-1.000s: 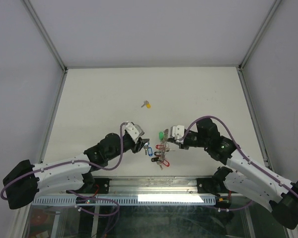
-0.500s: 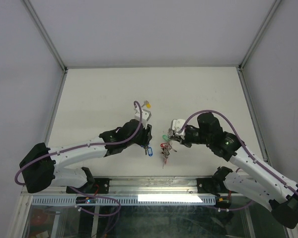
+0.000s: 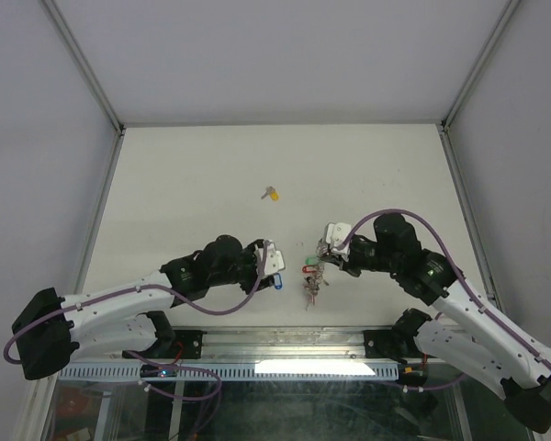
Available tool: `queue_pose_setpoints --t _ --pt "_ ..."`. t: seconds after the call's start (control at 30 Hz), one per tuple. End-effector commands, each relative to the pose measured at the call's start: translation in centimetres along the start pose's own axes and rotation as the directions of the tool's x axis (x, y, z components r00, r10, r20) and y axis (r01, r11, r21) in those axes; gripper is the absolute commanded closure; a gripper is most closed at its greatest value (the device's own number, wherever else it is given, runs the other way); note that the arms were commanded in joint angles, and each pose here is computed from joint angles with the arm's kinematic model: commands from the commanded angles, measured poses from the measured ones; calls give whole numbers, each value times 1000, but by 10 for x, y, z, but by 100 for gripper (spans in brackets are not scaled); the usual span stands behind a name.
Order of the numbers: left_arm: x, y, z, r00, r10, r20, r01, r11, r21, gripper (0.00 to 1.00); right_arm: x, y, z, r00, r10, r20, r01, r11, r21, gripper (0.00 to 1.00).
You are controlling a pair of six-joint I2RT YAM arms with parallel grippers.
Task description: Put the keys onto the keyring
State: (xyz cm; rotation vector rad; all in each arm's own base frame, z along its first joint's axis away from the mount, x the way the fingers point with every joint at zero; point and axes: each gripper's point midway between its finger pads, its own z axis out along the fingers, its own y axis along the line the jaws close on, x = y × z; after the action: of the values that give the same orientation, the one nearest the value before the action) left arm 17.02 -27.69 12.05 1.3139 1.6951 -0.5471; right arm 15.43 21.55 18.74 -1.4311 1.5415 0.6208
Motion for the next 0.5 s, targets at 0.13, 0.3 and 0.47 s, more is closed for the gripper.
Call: queue_pose_setpoints --t 0.13,0.3,0.47 --pt "11 -4 23 859 506 77 -512 854 93 50 -16 -3 -7 997 -46 68 44 999 23 100" --pt "14 9 36 816 574 69 -578 811 89 55 -12 -2 -5 997 -42 69 41 999 17 100" --pt "21 19 45 811 580 71 -583 796 160 59 -9 -2 -1 997 -31 65 31 999 12 100"
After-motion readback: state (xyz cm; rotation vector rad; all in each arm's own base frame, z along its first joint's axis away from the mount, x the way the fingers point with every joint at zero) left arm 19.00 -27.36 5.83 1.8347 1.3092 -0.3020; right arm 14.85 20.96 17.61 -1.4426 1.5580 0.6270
